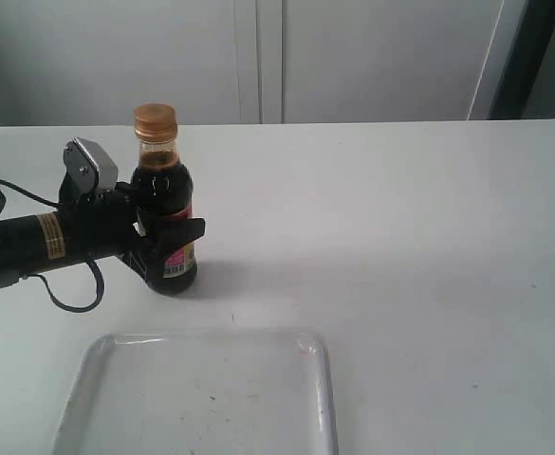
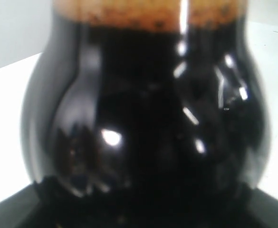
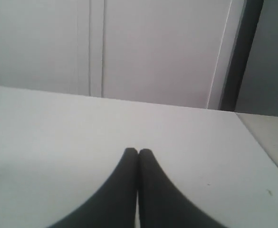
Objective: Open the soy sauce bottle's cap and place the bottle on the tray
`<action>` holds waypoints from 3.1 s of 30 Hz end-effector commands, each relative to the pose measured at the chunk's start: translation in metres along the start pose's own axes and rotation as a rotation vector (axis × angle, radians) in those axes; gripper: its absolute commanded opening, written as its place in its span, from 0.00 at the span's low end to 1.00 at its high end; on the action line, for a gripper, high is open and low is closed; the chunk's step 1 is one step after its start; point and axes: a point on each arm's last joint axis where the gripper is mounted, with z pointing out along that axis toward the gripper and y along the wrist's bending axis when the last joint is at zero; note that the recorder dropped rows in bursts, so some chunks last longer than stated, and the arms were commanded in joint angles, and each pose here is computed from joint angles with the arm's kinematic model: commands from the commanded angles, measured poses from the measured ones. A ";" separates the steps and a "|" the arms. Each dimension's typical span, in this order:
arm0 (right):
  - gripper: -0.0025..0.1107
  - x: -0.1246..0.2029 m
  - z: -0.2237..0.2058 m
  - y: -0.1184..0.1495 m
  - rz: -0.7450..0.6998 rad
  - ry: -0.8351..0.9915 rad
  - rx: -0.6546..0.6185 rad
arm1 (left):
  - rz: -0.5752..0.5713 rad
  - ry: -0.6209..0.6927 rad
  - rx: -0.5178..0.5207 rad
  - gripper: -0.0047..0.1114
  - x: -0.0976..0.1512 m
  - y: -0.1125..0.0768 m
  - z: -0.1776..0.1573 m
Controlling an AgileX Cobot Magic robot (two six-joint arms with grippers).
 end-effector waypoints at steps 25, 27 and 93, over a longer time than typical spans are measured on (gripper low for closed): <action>0.02 -0.095 0.002 -0.008 0.136 -0.351 0.044 | 0.019 0.019 0.017 0.04 0.002 -0.002 0.001; 0.02 -0.107 0.009 -0.009 0.118 -0.344 0.048 | 0.021 0.019 0.017 0.04 0.002 -0.002 0.001; 0.02 -0.080 0.244 0.146 -0.413 0.135 -0.521 | 0.034 0.027 0.037 0.04 0.003 -0.004 0.001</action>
